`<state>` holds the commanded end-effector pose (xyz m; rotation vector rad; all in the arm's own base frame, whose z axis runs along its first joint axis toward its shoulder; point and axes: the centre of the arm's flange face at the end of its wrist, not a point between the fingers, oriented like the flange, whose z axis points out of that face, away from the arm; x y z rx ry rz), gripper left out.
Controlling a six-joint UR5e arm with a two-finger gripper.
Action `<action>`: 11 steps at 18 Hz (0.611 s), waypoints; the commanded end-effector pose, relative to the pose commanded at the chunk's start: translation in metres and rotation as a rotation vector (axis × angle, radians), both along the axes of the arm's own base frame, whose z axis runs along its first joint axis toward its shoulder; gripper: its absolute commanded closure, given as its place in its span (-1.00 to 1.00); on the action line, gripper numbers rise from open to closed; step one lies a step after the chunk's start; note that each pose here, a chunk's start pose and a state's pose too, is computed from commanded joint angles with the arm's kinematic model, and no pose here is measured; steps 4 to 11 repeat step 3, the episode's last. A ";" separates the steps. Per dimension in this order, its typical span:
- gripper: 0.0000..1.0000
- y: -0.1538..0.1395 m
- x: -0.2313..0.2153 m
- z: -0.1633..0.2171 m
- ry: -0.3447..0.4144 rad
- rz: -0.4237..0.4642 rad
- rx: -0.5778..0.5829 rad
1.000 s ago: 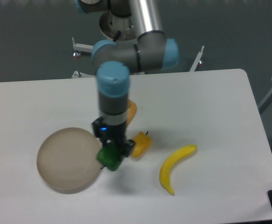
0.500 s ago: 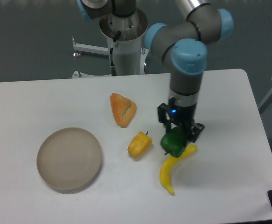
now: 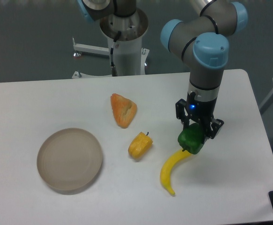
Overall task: Pick up the green pepper from the plate
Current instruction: 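Lift the green pepper off the plate and carry it beside the banana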
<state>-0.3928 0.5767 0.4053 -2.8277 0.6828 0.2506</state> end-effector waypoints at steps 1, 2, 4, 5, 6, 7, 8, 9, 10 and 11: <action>0.27 0.000 0.000 -0.001 -0.003 0.001 -0.002; 0.26 0.000 0.000 -0.001 -0.002 0.000 -0.002; 0.27 0.000 0.000 -0.002 -0.003 0.000 -0.001; 0.27 0.000 0.000 -0.002 -0.003 0.000 -0.001; 0.27 0.000 0.000 -0.002 -0.003 0.000 -0.001; 0.27 0.000 0.000 -0.002 -0.003 0.000 -0.001; 0.27 0.000 0.000 -0.002 -0.003 0.000 -0.001; 0.27 0.000 0.000 -0.002 -0.003 0.000 -0.001; 0.27 0.000 0.000 -0.002 -0.003 0.000 -0.001; 0.27 0.000 0.000 -0.002 -0.003 0.000 -0.001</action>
